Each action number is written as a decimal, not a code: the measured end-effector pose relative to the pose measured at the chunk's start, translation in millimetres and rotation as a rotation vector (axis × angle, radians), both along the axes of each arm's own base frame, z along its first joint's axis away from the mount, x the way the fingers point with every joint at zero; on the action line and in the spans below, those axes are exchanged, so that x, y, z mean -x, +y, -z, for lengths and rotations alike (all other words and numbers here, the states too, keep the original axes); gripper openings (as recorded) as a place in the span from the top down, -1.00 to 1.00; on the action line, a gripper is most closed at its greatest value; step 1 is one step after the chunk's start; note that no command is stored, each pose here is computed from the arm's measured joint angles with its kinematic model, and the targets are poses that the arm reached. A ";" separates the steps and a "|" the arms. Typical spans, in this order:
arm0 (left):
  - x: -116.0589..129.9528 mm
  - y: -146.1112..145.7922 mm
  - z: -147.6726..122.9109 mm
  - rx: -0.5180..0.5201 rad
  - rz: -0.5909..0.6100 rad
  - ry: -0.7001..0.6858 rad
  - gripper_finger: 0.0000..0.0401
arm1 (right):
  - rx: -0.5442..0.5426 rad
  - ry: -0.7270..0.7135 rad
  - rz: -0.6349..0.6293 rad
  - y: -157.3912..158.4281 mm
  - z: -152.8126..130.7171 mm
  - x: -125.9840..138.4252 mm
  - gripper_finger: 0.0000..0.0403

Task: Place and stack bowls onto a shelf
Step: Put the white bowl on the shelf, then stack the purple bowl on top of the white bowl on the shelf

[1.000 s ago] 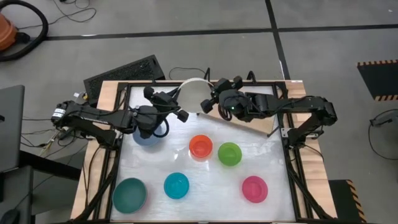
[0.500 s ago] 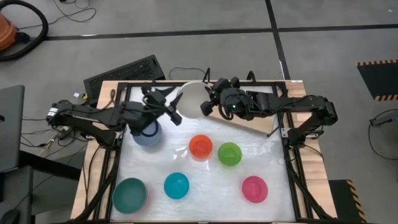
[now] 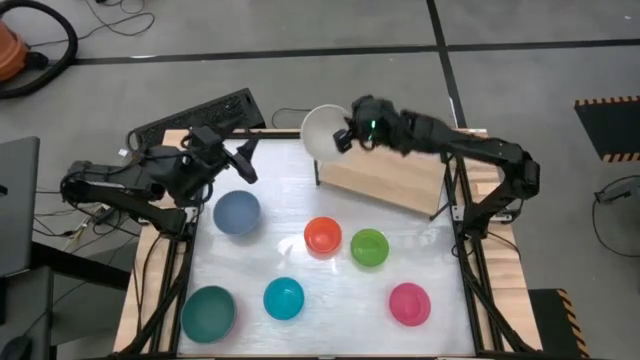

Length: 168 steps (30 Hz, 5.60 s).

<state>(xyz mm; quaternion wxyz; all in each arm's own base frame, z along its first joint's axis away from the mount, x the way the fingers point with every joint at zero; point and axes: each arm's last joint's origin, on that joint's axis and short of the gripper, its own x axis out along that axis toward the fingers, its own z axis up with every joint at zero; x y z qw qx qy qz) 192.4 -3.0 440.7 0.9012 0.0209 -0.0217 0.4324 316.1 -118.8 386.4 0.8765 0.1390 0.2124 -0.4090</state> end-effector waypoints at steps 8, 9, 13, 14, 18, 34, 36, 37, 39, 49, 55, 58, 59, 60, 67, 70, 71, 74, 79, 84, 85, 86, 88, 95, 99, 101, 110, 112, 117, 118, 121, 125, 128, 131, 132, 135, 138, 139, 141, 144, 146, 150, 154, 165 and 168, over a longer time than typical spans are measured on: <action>11.7 1.6 6.0 0.055 0.005 0.022 -0.25 | -0.248 0.108 -0.109 -69.9 16.3 46.4 0.88; 11.7 1.6 6.8 0.058 0.005 0.026 -0.25 | -0.275 0.095 -0.114 -80.7 18.1 54.3 0.88; 11.2 1.5 7.9 0.059 0.006 0.034 -0.25 | -0.368 0.066 -0.070 -111.3 34.6 80.2 0.88; 11.2 1.5 7.9 0.060 0.006 0.033 -0.25 | -0.373 0.069 -0.060 -113.9 39.9 82.0 0.88; 9.9 1.3 8.8 0.055 0.006 0.044 -0.25 | -0.393 0.061 -0.067 -113.7 63.9 77.1 0.88; 10.2 1.5 10.2 0.079 0.004 0.030 -0.25 | -0.501 -0.002 0.087 -103.7 141.1 73.4 0.88; 10.2 1.9 10.2 0.079 0.002 0.029 -0.25 | -0.498 0.005 0.097 -105.8 145.7 69.9 0.88; 10.2 2.4 10.3 0.079 -0.001 0.030 -0.25 | -0.511 0.018 0.102 -106.0 150.2 68.2 0.88; 10.2 3.1 10.4 0.079 -0.004 0.031 -0.25 | -0.542 0.044 0.106 -104.9 161.6 62.1 0.88; 10.2 3.8 11.7 0.077 -0.009 0.046 -0.25 | -0.518 0.101 0.118 -106.8 170.5 36.3 0.88; 10.3 3.8 11.7 0.077 -0.009 0.047 -0.25 | -0.495 0.207 0.169 -113.8 159.1 45.9 0.88; 10.5 4.0 11.6 0.070 -0.020 0.054 -0.25 | -0.481 0.211 0.159 -116.1 155.2 46.6 0.88; 10.7 4.1 11.6 0.070 -0.028 0.054 -0.25 | -0.481 0.213 0.159 -116.0 155.2 46.7 0.88; 10.8 4.2 11.6 0.069 -0.033 0.053 -0.25 | -0.483 0.216 0.158 -115.8 155.4 46.8 0.88; 10.9 4.2 11.6 0.069 -0.035 0.053 -0.25 | -0.487 0.193 0.131 -115.8 154.9 44.6 0.88; 10.9 4.2 11.6 0.069 -0.035 0.053 -0.25 | -0.488 0.161 0.115 -117.4 153.5 43.2 0.88; 10.9 4.2 11.6 0.069 -0.035 0.053 -0.25 | -0.495 0.162 0.121 -117.0 153.8 43.5 0.88; 10.9 4.2 11.6 0.069 -0.035 0.054 -0.25 | -0.500 0.161 0.126 -116.7 154.1 43.5 0.88; 10.9 4.2 11.6 0.069 -0.035 0.054 -0.25 | -0.497 0.162 0.129 -116.9 154.0 43.6 0.88; 10.9 4.2 11.6 0.071 -0.035 0.051 -0.25 | -0.481 0.170 0.147 -117.5 154.1 44.0 0.88; 10.9 4.2 11.5 0.071 -0.035 0.051 -0.25 | -0.482 0.169 0.148 -117.6 154.1 44.0 0.88; 10.8 4.2 11.6 0.071 -0.035 0.051 -0.25 | -0.483 0.168 0.149 -117.6 154.1 44.0 0.88; 10.9 4.2 11.5 0.071 -0.035 0.050 -0.25 | -0.481 0.167 0.148 -117.7 154.1 43.8 0.88; 10.8 4.2 11.5 0.075 -0.035 0.045 -0.25 | -0.474 0.156 0.145 -117.8 153.4 42.6 0.88; 10.8 4.2 11.5 0.076 -0.035 0.044 -0.25 | -0.480 0.163 0.145 -117.3 153.9 43.1 0.88; 10.8 4.2 11.5 0.076 -0.035 0.044 -0.25 | -0.480 0.163 0.145 -117.4 153.9 43.0 0.88; 10.9 4.2 11.4 0.076 -0.035 0.043 -0.25 | -0.524 0.194 0.139 -117.8 170.0 36.9 0.88; 10.8 4.2 11.5 0.076 -0.034 0.043 -0.25 | -0.526 0.203 0.128 -116.0 173.4 32.7 0.84; 10.8 4.2 11.4 0.072 -0.035 0.048 -0.25 | -0.527 0.210 0.128 -115.7 175.7 31.6 0.75; 10.9 4.2 11.3 0.072 -0.035 0.047 -0.25 | -0.526 0.210 0.128 -115.9 175.6 31.8 0.74; 10.8 4.2 11.4 0.072 -0.034 0.048 -0.25 | -0.526 0.210 0.129 -116.0 175.5 32.1 0.73; 10.8 4.2 11.4 0.072 -0.035 0.048 -0.25 | -0.519 0.214 0.130 -116.1 175.3 32.3 0.72; 10.8 4.2 11.4 0.072 -0.035 0.048 -0.25 | -0.506 0.224 0.113 -116.4 175.1 32.1 0.70; 10.8 4.2 11.3 0.072 -0.035 0.048 -0.25 | -0.504 0.232 0.110 -116.1 175.7 32.4 0.61; 10.8 4.2 11.4 0.072 -0.034 0.048 -0.25 | -0.504 0.233 0.111 -116.0 175.8 32.6 0.57; 10.8 4.2 11.4 0.072 -0.033 0.048 -0.25 | -0.502 0.233 0.113 -116.3 175.9 32.7 0.40; 10.8 4.2 11.4 0.072 -0.033 0.049 -0.25 | -0.502 0.229 0.121 -117.4 172.4 36.3 0.20; 10.8 4.2 11.4 0.072 -0.032 0.049 -0.25 | -0.499 0.225 0.122 -117.2 170.1 37.0 0.14; 10.8 4.2 11.5 0.071 -0.032 0.050 -0.25 | -0.494 0.219 0.123 -117.0 162.4 38.6 0.04; 10.8 4.2 11.7 0.071 -0.033 0.052 -0.25 | -0.470 0.205 0.120 -117.4 146.8 43.3 -0.04; 10.9 4.2 12.7 0.070 -0.033 0.063 -0.25 | -0.452 0.184 0.120 -116.9 133.9 46.6 -0.05; 11.1 5.4 20.0 0.103 -0.005 0.101 -0.25 | -0.423 0.157 0.112 -111.0 111.4 54.9 -0.03; 14.0 9.6 35.9 0.273 0.174 0.163 -0.25 | -0.382 0.120 0.086 -99.0 82.0 68.1 -0.01; 26.8 23.1 114.2 0.617 0.157 0.780 -0.25 | -0.235 -0.042 0.029 -52.8 8.8 110.5 -0.01; 25.8 29.5 139.9 0.667 0.230 0.858 -0.25 | -0.218 -0.060 0.004 -43.4 2.1 112.7 -0.01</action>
